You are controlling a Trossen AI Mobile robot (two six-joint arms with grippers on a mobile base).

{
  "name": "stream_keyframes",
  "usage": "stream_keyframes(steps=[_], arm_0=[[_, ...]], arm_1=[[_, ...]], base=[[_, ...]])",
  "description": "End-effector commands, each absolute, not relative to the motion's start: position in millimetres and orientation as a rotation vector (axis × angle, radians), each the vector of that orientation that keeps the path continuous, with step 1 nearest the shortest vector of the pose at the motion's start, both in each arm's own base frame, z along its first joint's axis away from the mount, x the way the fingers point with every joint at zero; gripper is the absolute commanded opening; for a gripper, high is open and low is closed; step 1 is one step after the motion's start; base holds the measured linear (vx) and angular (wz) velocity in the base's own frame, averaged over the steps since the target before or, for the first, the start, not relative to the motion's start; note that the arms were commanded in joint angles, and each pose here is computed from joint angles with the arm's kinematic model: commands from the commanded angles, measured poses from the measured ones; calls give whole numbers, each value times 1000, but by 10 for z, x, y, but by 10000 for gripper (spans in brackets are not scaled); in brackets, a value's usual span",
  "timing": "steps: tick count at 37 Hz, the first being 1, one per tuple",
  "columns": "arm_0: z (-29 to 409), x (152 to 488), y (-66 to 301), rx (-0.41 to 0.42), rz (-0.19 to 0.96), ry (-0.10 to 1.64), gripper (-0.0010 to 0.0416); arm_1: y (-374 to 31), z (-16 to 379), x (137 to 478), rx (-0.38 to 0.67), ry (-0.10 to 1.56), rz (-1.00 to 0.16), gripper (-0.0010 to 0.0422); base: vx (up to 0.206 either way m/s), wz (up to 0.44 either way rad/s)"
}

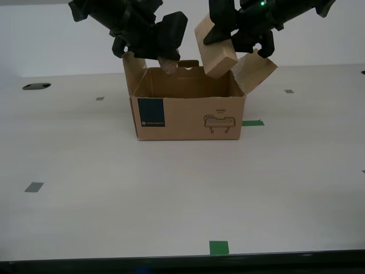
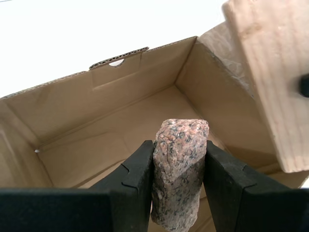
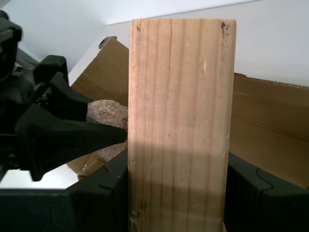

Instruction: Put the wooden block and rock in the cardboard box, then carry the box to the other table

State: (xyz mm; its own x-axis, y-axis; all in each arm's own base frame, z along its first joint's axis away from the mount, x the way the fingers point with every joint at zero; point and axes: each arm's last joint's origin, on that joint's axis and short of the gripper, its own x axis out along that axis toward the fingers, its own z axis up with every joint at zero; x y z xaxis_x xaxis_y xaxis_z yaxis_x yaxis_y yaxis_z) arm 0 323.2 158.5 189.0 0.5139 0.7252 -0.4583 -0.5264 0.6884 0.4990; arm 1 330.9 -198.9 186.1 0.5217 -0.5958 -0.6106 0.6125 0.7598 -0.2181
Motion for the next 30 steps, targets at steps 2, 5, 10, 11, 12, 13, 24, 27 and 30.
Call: stream_keyframes(steps=[2,5,10,11,12,13,24,27,30], arm_0=[[1899,3235,1589,319,768,691,0],[1899,3235,1589,319,767,691,0],[1899,3237,1587,317,759,688,0],[1898,3239,1586,315,751,687,0],[1898,3240,1584,313,744,685,0],[1898,3241,1584,313,741,685,0],[1898,3240,1585,311,742,684,1],[1898,3240,1585,311,742,684,3],[1898,3240,1585,311,742,684,7]], arm_1=[[-1991,1868,3305,25,722,-728,0],[-1996,1867,3298,26,727,-730,0],[-1995,1866,3297,27,728,-730,0],[-1995,1866,3297,27,728,-729,0],[-1995,1865,3297,27,729,-729,0],[-1995,1865,3296,27,729,-729,0],[-1995,1864,3295,28,731,-730,0],[-1994,1862,3294,29,733,-730,0],[-1994,1859,3291,30,737,-730,0]], base=[[0,0],[0,0],[0,0],[0,0],[0,0],[0,0],[0,0],[0,0],[0,0]])
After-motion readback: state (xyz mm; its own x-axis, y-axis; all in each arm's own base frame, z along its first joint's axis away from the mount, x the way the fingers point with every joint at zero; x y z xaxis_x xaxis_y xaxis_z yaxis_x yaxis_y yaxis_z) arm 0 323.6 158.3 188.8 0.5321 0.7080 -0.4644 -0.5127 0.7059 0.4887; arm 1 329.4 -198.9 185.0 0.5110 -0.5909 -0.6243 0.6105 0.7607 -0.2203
